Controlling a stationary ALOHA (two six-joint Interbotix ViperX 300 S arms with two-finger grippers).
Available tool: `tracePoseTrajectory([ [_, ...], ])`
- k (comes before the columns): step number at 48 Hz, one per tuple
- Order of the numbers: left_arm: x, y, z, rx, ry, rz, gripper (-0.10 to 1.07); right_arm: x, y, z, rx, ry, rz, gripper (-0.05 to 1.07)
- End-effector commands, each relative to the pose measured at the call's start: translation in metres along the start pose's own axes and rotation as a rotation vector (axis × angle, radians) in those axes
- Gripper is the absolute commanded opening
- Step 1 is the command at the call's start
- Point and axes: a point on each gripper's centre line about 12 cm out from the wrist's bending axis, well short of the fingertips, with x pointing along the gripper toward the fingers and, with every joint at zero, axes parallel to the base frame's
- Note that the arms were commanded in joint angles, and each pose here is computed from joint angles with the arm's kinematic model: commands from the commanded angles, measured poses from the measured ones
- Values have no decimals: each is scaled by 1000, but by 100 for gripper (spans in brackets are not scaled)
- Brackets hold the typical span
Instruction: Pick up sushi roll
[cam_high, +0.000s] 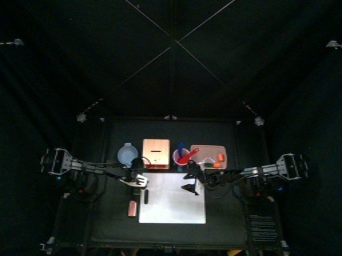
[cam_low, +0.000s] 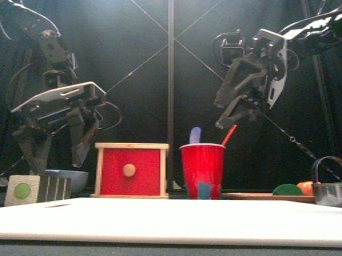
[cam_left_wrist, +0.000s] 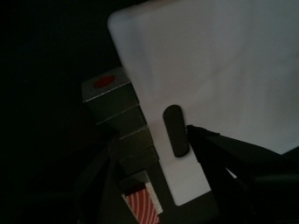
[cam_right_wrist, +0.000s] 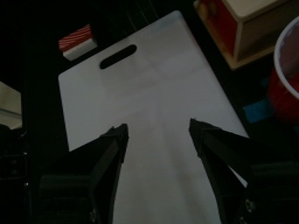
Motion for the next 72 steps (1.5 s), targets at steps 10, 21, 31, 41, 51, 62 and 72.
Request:
tracePoseTrajectory([
  [10, -16, -3, 2, 27, -2, 77, 96, -12, 2, 3, 4, -30, 19, 90],
  [21, -27, -1, 4, -8, -31, 108, 96, -12, 0, -3, 3, -17, 15, 90],
  [31, -36, -11, 6, -10, -84, 86, 96, -12, -2, -8, 1, -5, 9, 90],
  [41, -31, 4, -2, -81, -72, 163, 96, -13, -4, -11, 4, -1, 7, 90],
  [51, -28, 9, -12, -148, -99, 184, 96, -22, -4, -10, 3, -21, 17, 90],
  [62, -23, 18, -20, -194, -124, 215, 96, -29, -5, -12, 6, -32, 21, 90],
  [72, -16, 29, -23, -225, -128, 243, 96, -30, -6, -14, 14, -31, 21, 90],
])
